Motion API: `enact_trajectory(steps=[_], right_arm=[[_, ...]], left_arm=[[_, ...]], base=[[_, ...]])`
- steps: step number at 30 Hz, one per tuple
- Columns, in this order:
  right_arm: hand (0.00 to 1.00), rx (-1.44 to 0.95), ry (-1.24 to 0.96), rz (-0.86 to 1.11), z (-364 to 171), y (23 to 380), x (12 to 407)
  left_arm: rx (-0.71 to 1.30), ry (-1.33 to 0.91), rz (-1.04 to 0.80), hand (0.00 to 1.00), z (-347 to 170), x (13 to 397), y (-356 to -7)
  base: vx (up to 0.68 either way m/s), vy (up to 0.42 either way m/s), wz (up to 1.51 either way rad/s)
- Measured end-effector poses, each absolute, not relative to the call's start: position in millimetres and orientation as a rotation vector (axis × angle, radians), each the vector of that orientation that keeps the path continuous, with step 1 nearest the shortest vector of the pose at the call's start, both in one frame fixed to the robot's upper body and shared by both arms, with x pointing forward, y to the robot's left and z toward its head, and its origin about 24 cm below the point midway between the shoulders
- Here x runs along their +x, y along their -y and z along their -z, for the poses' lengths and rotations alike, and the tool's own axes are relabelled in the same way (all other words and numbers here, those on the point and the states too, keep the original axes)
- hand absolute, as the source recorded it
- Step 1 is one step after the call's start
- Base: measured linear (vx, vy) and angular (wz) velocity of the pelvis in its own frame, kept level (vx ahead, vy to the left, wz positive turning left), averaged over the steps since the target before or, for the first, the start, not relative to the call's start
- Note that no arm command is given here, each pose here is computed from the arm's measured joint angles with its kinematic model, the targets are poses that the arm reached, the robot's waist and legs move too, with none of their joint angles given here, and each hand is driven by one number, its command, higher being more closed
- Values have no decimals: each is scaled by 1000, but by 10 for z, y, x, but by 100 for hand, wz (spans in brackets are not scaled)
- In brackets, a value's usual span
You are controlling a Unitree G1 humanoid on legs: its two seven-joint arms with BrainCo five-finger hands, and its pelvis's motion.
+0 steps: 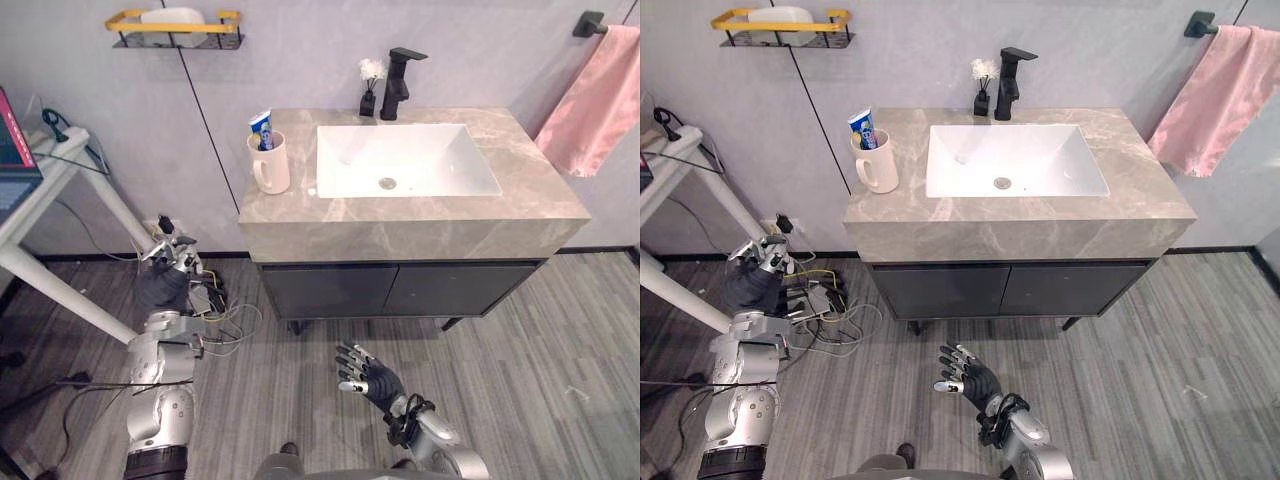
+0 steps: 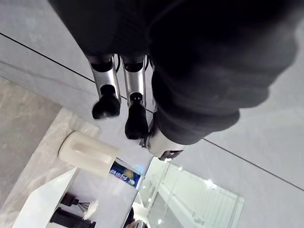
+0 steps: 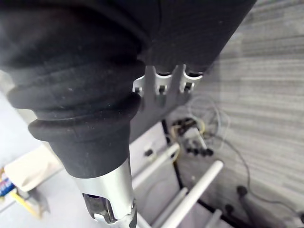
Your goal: Organize washtable
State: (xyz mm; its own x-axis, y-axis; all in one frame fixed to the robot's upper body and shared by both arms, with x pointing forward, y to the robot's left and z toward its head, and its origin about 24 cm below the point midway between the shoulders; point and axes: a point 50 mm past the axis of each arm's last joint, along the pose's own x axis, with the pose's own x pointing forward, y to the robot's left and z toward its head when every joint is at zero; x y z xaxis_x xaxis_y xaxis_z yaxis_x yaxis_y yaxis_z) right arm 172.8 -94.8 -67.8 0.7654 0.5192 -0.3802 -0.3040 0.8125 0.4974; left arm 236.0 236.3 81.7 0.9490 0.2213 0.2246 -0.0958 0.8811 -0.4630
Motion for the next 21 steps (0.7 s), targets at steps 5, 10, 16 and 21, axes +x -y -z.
enact_trajectory(steps=[5, 10, 16, 21], right_arm=[[0, 431, -543, -446, 698, 977, 1682], [0, 463, -502, -448, 620, 884, 1791], [0, 426, -426, -420, 476, 985, 1962], [0, 429, -422, -403, 461, 1077, 1979]], left_arm=[[-456, 262, -146, 100, -804, 2365, -2330], [-413, 248, -115, 100, -814, 2383, -2297], [-408, 281, -86, 100, -908, 2477, -2226], [-440, 264, -64, 100, -871, 2491, -2137]], base=[[-43, 79, -16], [44, -18, -3], [200, -249, 24], [379, -339, 11]])
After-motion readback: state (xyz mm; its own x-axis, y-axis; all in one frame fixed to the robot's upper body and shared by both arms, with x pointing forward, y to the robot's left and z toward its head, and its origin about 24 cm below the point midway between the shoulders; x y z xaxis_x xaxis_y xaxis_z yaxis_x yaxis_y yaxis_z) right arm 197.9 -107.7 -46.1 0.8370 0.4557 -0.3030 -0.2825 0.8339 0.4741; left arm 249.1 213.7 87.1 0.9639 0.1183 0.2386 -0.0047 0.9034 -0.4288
